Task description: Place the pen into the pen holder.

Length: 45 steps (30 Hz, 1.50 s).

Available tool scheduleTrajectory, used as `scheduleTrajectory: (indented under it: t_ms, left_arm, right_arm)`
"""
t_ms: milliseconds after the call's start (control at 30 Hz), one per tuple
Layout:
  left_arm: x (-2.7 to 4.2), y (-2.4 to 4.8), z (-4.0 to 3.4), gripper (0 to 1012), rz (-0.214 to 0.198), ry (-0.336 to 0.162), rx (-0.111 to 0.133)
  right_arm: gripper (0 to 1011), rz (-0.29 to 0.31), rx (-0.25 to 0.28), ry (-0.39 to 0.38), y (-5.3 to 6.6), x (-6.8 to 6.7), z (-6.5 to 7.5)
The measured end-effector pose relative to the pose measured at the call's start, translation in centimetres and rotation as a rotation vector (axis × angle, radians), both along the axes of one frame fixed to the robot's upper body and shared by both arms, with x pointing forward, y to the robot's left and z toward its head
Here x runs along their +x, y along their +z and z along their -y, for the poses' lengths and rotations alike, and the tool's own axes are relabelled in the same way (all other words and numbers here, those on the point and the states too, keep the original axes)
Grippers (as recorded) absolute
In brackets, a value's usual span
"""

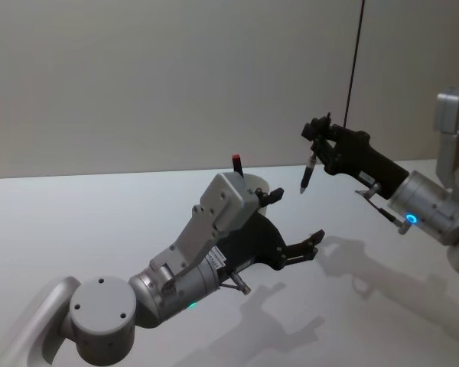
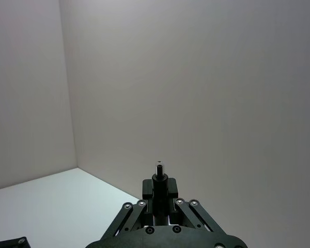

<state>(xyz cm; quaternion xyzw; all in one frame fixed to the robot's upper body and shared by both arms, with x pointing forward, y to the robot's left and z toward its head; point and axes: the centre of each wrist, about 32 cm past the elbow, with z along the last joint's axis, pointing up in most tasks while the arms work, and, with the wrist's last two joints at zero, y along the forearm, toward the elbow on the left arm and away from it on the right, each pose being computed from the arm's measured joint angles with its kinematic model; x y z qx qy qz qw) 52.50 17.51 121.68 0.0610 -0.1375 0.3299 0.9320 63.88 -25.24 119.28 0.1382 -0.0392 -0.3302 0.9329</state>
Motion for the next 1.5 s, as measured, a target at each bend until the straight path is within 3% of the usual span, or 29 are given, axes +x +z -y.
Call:
scheduleTrajectory:
  t_ms: [400,1100,1500]
  left_arm:
    - [0.0,0.0,0.0,1000,0.0,0.0,0.0]
    - [0.0,0.0,0.0,1000,0.0,0.0,0.0]
    - [0.0,0.0,0.0,1000,0.0,0.0,0.0]
  right_arm:
    - [147,0.017,-0.007,0.008,-0.4,1.0,-1.1]
    - [148,0.053,0.036,0.03,-1.0,2.6,-2.8]
    - [147,0.044,0.043,0.048,-1.0,3.5,-3.6]
